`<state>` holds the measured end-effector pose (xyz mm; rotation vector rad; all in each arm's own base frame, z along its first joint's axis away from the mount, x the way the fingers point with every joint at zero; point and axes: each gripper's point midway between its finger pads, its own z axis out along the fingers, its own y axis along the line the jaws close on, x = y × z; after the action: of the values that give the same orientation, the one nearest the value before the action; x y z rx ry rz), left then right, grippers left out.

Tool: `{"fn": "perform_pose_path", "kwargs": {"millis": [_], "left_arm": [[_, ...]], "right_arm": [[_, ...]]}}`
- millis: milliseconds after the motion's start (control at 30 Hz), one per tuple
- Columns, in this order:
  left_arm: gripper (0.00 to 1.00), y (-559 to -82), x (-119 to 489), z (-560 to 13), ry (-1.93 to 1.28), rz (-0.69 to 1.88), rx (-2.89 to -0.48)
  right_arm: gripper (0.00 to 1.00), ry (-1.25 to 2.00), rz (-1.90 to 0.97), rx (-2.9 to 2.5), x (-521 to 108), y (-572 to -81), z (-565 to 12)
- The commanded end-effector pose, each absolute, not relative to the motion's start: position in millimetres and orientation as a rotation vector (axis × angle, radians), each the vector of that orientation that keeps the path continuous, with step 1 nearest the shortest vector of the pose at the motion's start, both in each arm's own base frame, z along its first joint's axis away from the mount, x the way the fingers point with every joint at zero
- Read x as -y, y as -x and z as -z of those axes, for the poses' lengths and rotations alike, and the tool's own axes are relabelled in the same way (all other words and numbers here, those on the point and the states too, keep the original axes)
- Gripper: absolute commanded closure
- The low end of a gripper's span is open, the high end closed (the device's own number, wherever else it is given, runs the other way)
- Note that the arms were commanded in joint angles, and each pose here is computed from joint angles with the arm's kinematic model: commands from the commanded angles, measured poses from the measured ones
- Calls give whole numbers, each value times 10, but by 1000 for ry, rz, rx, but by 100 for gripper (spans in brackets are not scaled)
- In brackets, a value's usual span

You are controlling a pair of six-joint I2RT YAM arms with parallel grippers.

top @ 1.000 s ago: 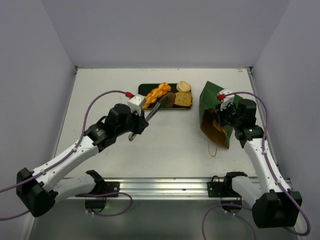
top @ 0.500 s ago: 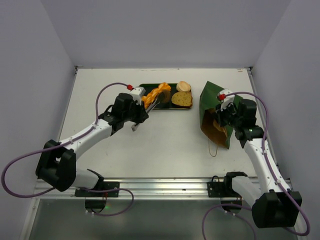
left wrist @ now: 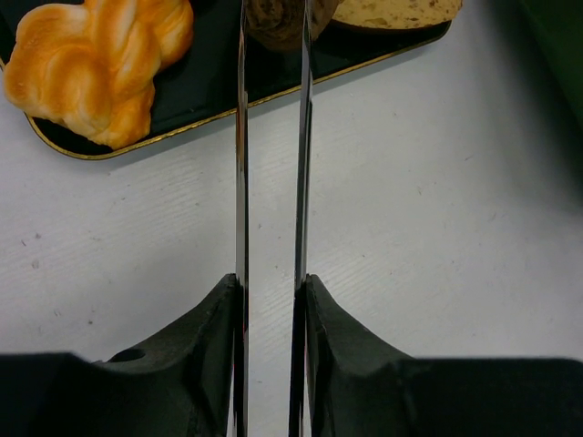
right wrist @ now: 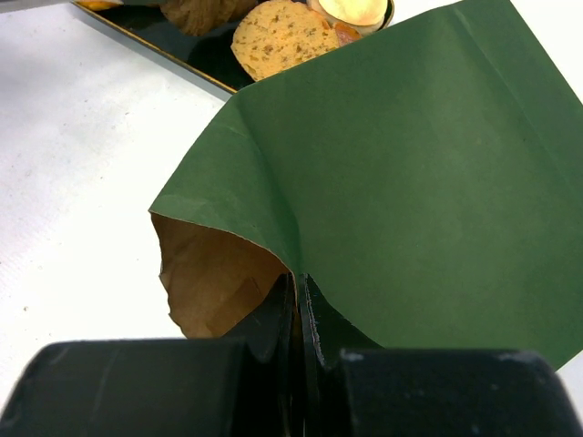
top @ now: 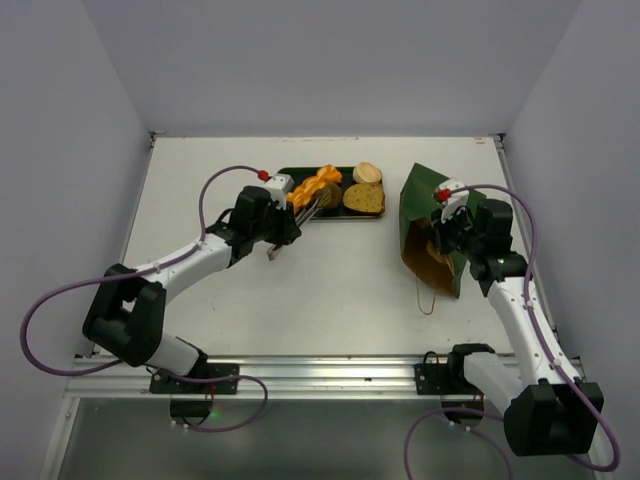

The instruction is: Take the fake bread out of the paper bag

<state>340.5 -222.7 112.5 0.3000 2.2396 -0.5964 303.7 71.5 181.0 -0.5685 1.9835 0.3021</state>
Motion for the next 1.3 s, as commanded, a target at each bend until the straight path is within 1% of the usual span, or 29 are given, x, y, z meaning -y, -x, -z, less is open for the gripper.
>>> {"fn": "perform_pose_path", "kwargs": {"millis": [0,67,100,200,400,767,867,1033,1167,1200,1267], "left_arm": [[66,-3624,2300,-1396,-281,632,-2134],[62,-3616,2303,-1400,-284,632,-2137],[59,-3620,2297,-1416,-284,631,-2133],[55,-3626,2280,-1454,-282,623,-2126],[51,-3632,2247,-1589,-280,613,-2099],[50,-3689,2169,-1850,-272,573,-2070],[51,-3692,2152,-1970,-273,569,-2045],[58,-3591,2181,-2198,-300,619,-1994],[68,-3312,2283,-2329,-367,752,-1961],[70,-3215,2298,-2278,-380,781,-1970],[74,-2971,2356,-2438,-419,871,-1923]], "right_arm": [[96,566,-303,-1930,-723,-3078,-1935],[96,568,-301,-1928,-722,-3081,-1938],[96,566,-301,-1930,-720,-3083,-1933],[96,569,-302,-1928,-727,-3079,-1942],[96,569,-307,-1927,-730,-3074,-1941],[96,569,-309,-1928,-730,-3071,-1939],[96,572,-313,-1927,-740,-3068,-1944],[96,588,-322,-1925,-756,-3060,-1937],[95,603,-325,-1924,-762,-3048,-1937],[95,607,-327,-1927,-766,-3044,-1932],[94,618,-334,-1926,-778,-3042,-1933]]}}
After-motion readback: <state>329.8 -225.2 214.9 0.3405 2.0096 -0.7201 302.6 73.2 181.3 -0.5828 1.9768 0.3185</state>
